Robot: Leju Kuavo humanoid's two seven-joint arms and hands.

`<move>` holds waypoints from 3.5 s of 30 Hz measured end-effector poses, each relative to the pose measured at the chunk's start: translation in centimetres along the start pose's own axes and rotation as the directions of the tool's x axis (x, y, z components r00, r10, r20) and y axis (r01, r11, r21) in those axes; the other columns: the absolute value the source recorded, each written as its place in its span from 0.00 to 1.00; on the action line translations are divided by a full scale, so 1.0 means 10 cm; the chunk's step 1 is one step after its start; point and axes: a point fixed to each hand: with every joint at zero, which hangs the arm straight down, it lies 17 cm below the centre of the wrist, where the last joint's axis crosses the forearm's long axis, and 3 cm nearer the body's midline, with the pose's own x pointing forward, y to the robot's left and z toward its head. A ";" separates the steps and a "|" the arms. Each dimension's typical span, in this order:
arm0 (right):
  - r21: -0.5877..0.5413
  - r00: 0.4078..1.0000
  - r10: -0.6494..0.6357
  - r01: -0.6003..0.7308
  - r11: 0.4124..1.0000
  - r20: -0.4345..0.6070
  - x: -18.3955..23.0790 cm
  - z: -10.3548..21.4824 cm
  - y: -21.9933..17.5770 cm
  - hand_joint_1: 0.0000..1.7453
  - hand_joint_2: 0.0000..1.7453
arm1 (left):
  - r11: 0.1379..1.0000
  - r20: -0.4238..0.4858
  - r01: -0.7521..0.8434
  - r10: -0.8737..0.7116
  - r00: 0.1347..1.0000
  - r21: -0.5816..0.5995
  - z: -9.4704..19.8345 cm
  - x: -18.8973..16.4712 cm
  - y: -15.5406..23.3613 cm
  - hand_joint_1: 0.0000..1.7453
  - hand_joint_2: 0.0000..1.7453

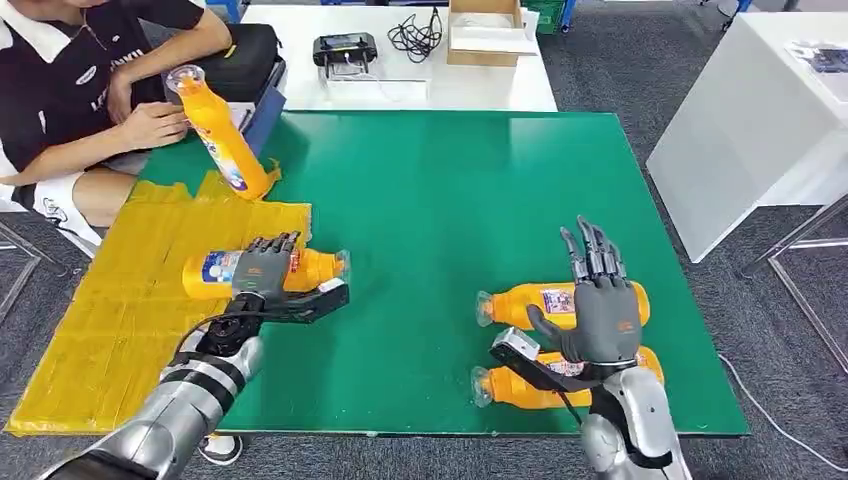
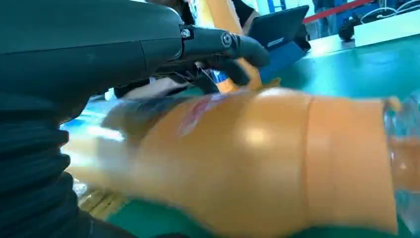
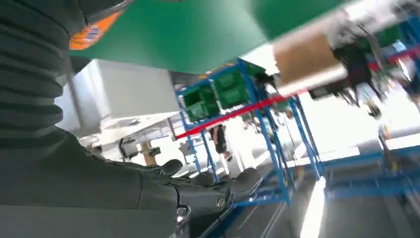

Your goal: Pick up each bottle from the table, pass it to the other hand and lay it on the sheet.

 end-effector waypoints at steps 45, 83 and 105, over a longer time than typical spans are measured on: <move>0.511 0.933 0.332 -0.218 0.831 -0.142 -2.10 0.27 1.03 1.00 1.00 | 0.641 0.645 -0.760 0.537 0.544 0.107 1.16 1.67 1.67 0.00 1.00; -0.131 0.751 -0.653 0.660 0.740 0.096 0.57 -0.11 -0.12 1.00 1.00 | 0.346 0.556 -0.860 0.826 0.091 -0.374 1.51 2.09 1.44 0.00 1.00; 0.385 0.642 -0.764 0.690 0.613 0.067 2.19 0.31 1.27 1.00 1.00 | 0.244 0.540 -0.880 0.842 -0.017 -0.408 1.45 2.17 1.62 0.00 1.00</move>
